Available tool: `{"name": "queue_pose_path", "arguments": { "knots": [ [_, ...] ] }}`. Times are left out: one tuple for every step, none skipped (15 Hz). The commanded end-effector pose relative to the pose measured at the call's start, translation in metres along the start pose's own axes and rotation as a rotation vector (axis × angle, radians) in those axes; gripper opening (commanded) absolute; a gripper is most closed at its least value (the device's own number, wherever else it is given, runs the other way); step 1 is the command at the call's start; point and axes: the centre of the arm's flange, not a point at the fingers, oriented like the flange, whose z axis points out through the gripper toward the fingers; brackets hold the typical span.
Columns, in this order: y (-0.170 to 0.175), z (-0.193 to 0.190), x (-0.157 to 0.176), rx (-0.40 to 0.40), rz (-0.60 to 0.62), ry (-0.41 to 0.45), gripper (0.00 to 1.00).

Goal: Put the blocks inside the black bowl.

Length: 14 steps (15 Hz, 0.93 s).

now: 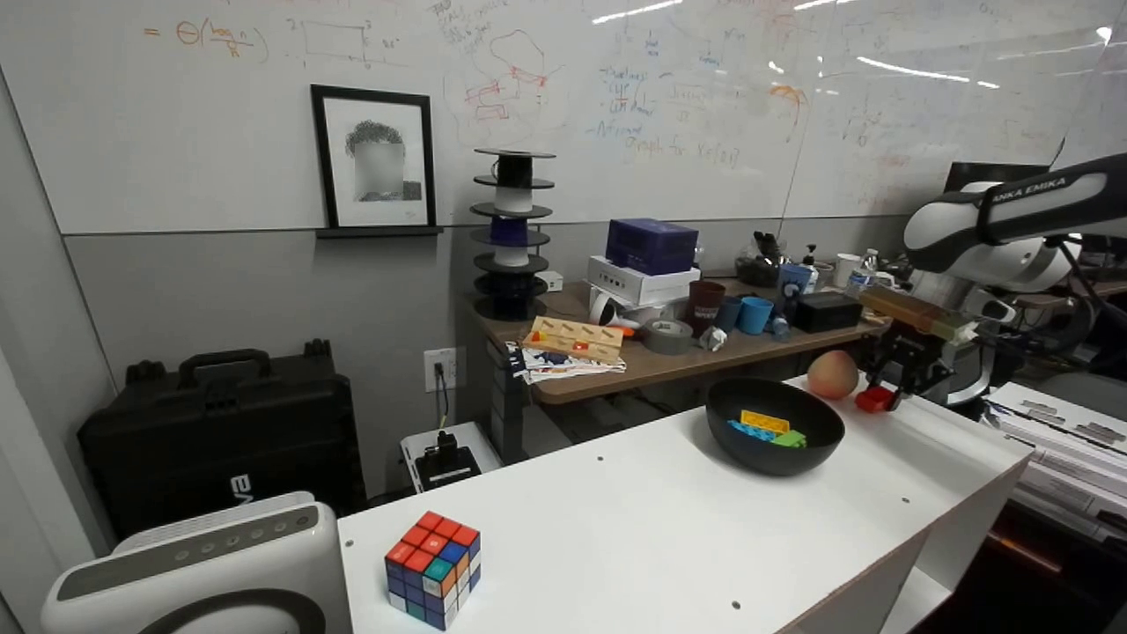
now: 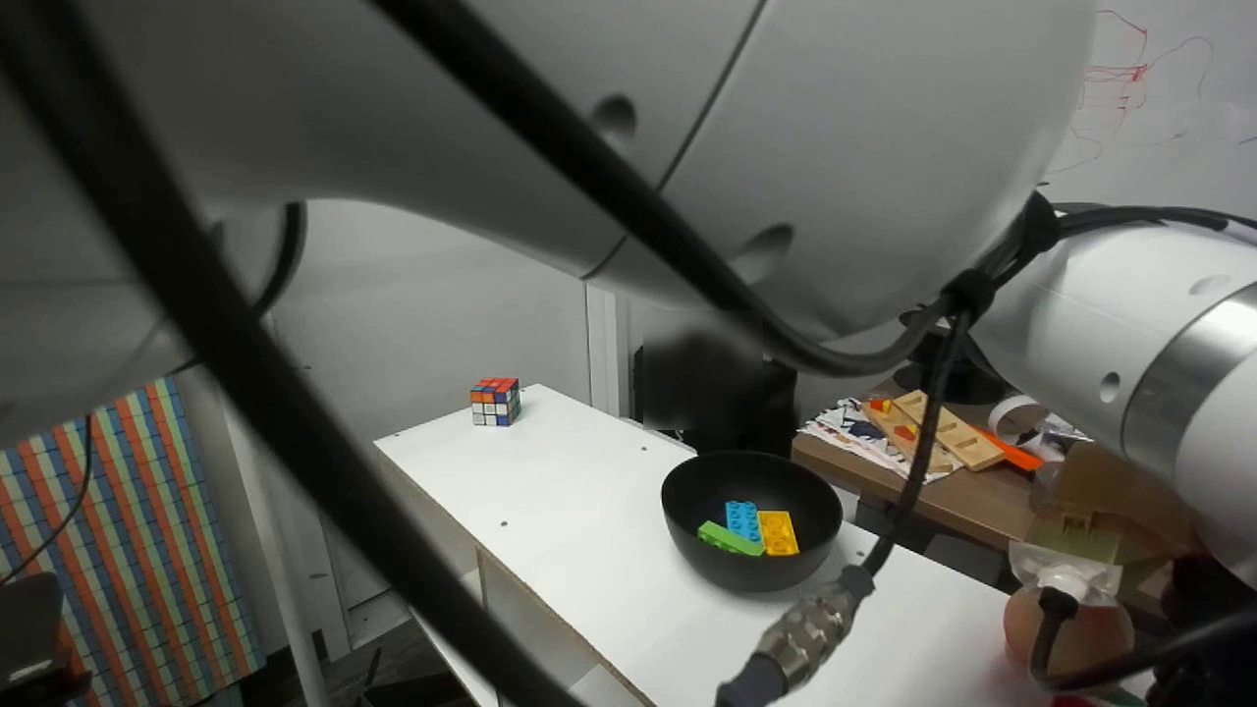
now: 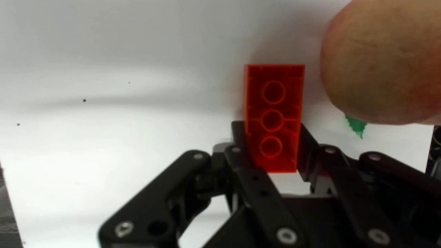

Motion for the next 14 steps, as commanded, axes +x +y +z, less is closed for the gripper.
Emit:
{"name": "queue_pose_path", "arguments": {
  "knots": [
    [0.006, -0.012, 0.007, -0.019, -0.004, 0.039, 0.15],
    [0.011, -0.015, 0.003, -0.028, -0.015, 0.036, 0.15],
    [0.014, -0.017, -0.001, -0.035, -0.025, 0.025, 0.15],
    [0.017, -0.019, -0.008, -0.036, -0.043, 0.016, 0.15],
    [0.019, -0.021, -0.014, -0.041, -0.060, 0.008, 0.15],
    [0.021, -0.024, -0.023, -0.044, -0.075, 0.017, 0.15],
    [0.021, -0.027, -0.028, -0.044, -0.084, 0.028, 0.15],
    [0.022, -0.031, -0.035, -0.047, -0.079, 0.049, 0.15],
    [0.022, -0.036, -0.042, -0.047, -0.085, 0.060, 0.15],
    [0.023, -0.043, -0.050, -0.048, -0.101, 0.068, 0.15],
    [0.023, -0.047, -0.058, -0.055, -0.114, 0.071, 0.15],
    [0.023, -0.053, -0.065, -0.056, -0.130, 0.080, 0.15],
    [0.026, -0.060, -0.076, -0.062, -0.144, 0.093, 0.15],
    [0.026, -0.065, -0.082, -0.072, -0.163, 0.099, 0.14]
  ]
}}
